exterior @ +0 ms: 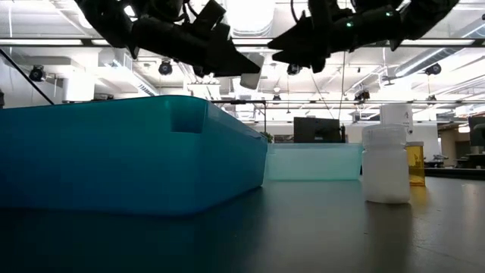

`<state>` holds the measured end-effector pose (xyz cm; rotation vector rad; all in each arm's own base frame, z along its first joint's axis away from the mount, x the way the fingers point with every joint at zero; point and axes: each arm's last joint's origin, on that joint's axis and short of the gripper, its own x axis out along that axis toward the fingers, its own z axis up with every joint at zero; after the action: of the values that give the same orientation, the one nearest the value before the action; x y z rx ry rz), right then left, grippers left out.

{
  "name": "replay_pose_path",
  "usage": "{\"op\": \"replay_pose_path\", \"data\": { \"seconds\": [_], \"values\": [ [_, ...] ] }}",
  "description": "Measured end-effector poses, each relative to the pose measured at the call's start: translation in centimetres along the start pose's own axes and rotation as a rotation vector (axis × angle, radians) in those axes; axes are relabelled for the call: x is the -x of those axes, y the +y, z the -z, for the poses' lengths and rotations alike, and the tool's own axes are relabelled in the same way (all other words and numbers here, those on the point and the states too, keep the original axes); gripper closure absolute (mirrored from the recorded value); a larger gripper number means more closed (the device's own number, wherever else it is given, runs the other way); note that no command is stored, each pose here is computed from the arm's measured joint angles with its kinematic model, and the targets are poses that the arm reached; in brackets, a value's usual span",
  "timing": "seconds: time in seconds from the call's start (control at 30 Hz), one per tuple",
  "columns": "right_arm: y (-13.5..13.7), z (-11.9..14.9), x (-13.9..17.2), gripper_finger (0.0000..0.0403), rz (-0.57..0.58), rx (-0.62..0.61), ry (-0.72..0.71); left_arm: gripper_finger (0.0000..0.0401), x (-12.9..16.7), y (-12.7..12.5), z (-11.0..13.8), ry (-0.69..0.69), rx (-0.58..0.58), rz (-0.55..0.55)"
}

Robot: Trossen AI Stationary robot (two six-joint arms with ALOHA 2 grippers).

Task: Pick and place medicine bottles into bin by pill shape (circle, oval)
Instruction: Put the white tablet bottle into the green bin

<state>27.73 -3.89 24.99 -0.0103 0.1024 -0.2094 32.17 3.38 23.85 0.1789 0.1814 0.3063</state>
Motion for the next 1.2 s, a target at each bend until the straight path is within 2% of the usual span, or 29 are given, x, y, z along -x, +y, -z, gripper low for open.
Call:
{"op": "replay_pose_path", "data": {
  "seconds": [0.37, 0.7, 0.8, 1.03, 1.2],
  "values": [
    [0.3, -1.2, -3.6, 0.0156, -0.005, 0.047, 0.185, 0.0274, 0.0, 0.0, 0.0, -0.013, 0.001, -0.002],
    [0.3, -1.7, -4.3, 0.0160, -0.005, 0.047, 0.202, 0.0273, 0.0, 0.0, 0.1, -0.006, 0.000, -0.001],
    [0.3, -1.7, -4.3, 0.0176, -0.004, 0.043, 0.203, 0.0273, 0.0, 0.0, 0.1, -0.007, 0.000, -0.001],
    [0.3, -1.7, -4.3, 0.0244, -0.006, 0.040, 0.204, 0.0269, 0.0, 0.0, 0.1, -0.008, 0.008, -0.002],
    [0.3, -1.7, -4.3, 0.0269, -0.004, 0.026, 0.204, 0.0232, 0.0, 0.0, 0.0, -0.008, 0.014, -0.002]
  ]
}}
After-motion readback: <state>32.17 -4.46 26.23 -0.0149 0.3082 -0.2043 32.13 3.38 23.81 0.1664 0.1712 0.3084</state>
